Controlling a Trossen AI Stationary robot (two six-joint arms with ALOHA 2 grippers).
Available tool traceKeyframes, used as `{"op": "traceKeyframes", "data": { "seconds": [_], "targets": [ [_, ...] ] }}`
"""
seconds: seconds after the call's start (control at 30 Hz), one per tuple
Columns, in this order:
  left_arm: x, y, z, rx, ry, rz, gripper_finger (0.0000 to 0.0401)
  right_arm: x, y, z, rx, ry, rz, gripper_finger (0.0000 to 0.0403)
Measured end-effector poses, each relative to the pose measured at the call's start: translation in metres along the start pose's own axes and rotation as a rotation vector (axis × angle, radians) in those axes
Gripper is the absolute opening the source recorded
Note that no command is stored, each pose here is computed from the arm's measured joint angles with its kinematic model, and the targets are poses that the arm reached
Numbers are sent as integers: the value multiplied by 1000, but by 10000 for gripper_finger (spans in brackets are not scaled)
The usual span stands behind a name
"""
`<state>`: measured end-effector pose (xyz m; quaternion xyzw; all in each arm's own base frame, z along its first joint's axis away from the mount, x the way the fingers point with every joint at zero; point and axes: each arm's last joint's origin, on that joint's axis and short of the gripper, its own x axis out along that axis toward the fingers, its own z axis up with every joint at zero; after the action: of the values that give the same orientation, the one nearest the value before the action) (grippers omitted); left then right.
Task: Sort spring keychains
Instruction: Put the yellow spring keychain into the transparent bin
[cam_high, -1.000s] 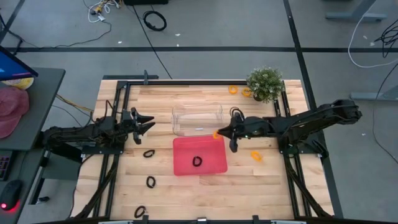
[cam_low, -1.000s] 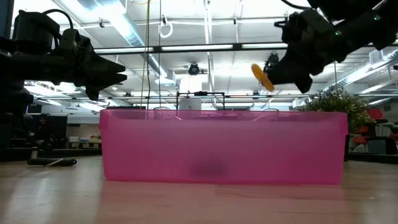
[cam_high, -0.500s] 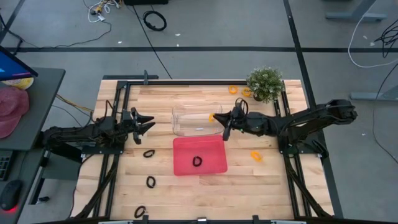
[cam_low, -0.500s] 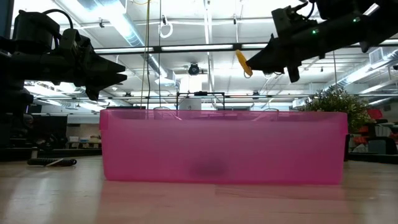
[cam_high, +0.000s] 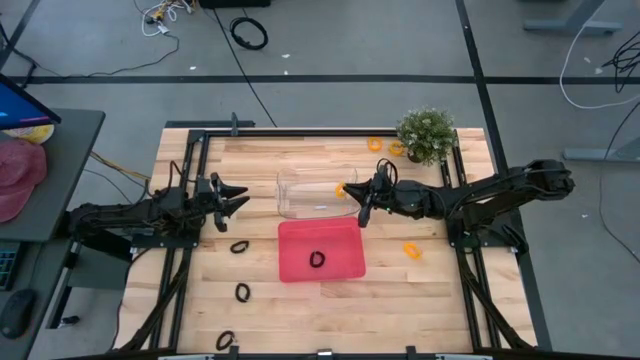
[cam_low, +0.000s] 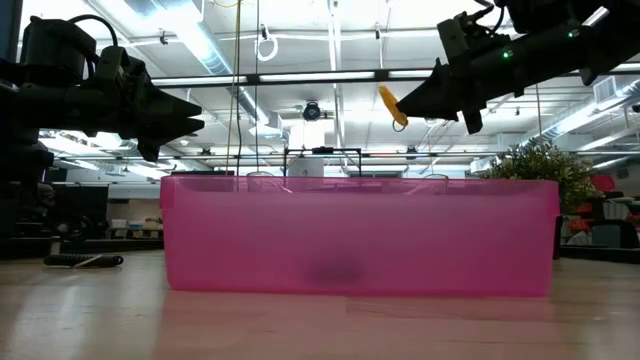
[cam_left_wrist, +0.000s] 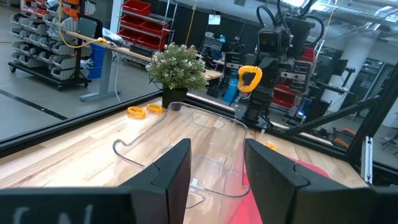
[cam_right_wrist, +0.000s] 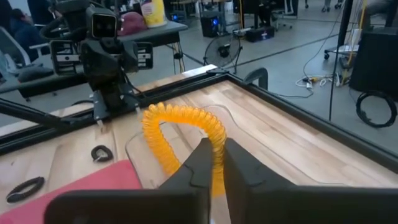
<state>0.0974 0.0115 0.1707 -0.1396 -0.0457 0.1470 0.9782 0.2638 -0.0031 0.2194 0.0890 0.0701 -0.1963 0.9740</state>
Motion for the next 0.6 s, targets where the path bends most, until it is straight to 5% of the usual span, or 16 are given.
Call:
{"op": "traceKeyframes", "data": {
  "seconds": [0.6],
  "targets": [
    [0,0,0,0,0,0,154,0,0,-2,-22,17,-4,134]
  ]
}}
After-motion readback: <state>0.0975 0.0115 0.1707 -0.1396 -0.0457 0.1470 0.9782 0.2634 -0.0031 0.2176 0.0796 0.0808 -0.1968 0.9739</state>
